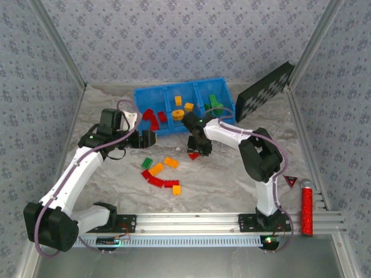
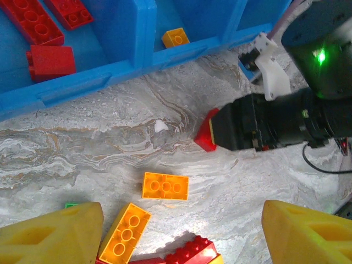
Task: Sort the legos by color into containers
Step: Move the lego to the center of the table, then pick up the lego from the center of the table.
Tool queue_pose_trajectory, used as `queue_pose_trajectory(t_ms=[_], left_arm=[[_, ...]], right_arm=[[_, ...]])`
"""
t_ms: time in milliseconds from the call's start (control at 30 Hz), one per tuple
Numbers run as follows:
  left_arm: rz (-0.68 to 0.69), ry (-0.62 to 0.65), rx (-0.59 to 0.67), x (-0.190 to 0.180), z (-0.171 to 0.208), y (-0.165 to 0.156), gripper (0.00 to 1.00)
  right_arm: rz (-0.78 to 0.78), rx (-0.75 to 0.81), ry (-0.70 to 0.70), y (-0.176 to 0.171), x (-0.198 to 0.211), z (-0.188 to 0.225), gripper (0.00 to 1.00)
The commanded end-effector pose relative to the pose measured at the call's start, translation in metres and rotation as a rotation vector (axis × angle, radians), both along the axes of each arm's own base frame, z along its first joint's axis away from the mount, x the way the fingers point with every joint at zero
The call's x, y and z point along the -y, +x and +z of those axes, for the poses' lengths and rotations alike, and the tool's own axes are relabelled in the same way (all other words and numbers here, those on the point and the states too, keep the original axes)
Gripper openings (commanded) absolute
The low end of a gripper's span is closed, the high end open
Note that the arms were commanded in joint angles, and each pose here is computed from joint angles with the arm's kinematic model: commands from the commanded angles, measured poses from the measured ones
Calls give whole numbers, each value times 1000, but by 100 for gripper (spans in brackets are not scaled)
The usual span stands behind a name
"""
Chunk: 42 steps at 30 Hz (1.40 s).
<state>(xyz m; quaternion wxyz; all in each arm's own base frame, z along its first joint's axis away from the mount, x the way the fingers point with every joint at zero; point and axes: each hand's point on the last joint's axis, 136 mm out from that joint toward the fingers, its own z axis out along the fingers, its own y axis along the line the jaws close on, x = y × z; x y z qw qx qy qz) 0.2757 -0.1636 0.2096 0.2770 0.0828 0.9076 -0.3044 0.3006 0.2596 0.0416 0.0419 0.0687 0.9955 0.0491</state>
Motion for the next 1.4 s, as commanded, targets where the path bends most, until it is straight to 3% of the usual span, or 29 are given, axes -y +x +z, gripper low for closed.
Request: queue_pose_trajectory(t_ms=[0, 167, 433, 567, 933, 1067, 1200, 1367], left_arm=[[-17, 1, 41, 2, 14, 2, 76], [-22, -5, 39, 3, 16, 3, 76], [-24, 2, 37, 2, 15, 2, 76], [-27, 11, 39, 2, 17, 3, 76], [-27, 16, 36, 1, 12, 3, 76], [-25, 13, 33, 2, 11, 3, 76], [-25, 16, 37, 1, 11, 3, 76], [-22, 15, 37, 1, 10, 3, 76]], right_arm=[[50, -31, -97, -25, 22, 13, 50], [61, -7, -73, -19, 17, 29, 58], [-9, -13, 37, -5, 0, 14, 73], [-74, -24, 79, 1, -7, 7, 75], [-108, -146, -17, -22, 7, -23, 75], [-106, -176, -33, -29, 9, -38, 67], [-75, -167, -58, -27, 9, -46, 43], [44, -112, -112, -14, 7, -39, 26]])
